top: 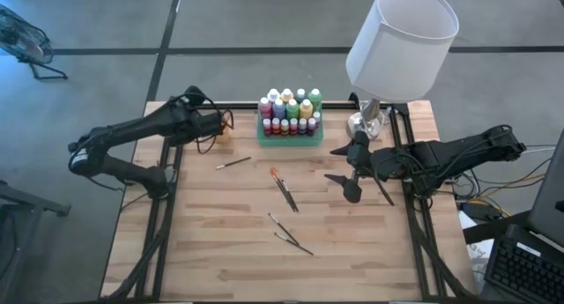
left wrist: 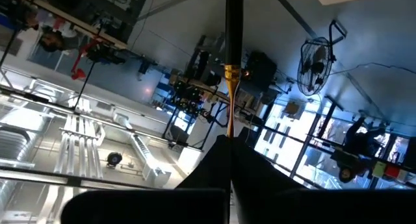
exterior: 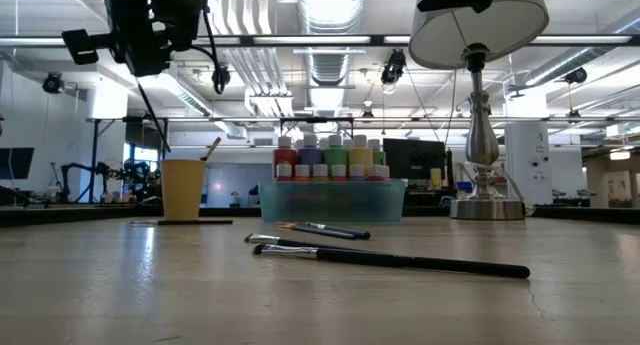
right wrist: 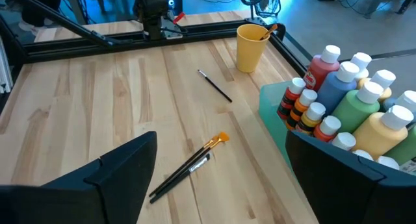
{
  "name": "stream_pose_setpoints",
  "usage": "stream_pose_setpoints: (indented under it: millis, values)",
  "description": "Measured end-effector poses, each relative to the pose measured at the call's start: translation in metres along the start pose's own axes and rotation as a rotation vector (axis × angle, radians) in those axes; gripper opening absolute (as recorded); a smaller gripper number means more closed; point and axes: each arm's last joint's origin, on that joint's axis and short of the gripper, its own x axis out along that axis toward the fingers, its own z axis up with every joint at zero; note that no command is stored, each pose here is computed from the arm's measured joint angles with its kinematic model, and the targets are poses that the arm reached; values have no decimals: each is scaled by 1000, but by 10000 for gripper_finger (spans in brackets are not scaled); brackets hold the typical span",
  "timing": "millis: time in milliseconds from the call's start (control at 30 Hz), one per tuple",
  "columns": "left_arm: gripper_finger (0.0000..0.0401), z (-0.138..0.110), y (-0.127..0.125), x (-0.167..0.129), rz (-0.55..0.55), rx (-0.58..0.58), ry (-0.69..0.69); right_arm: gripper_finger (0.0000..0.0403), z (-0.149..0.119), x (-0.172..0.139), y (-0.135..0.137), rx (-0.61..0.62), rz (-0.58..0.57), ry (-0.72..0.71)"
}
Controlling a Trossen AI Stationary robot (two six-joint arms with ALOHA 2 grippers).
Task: Pick & Place Paint Supplies
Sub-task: Put the gold paintbrush into the orange cup
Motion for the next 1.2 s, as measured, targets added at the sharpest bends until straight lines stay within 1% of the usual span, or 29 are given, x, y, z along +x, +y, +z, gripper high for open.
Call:
stream_pose_setpoints:
  millis: [200, 367, 433, 533, 633, 867, 1200]
  values:
    - [0, -2, 3, -2, 6, -25, -16, 321, 0, 0, 0, 0, 0, 0]
    - [0, -10, 9, -6, 18, -92, -31, 307, 0, 0, 0, 0, 0, 0]
    - [0, -11, 10, -7, 16, -86, -41, 301, 0, 0, 0, 0, 0, 0]
    - [0, -6, 11, -10, 22, -59, -56, 293, 0, 0, 0, 0, 0, 0]
    - [0, 4, 15, -13, 25, -74, -86, 285, 0, 0, 0, 0, 0, 0]
    - [0, 25, 23, -14, 33, 27, -66, 265, 0, 0, 0, 0, 0, 0]
    - [0, 46, 29, -11, 17, 118, -44, 236, 0, 0, 0, 0, 0, 0]
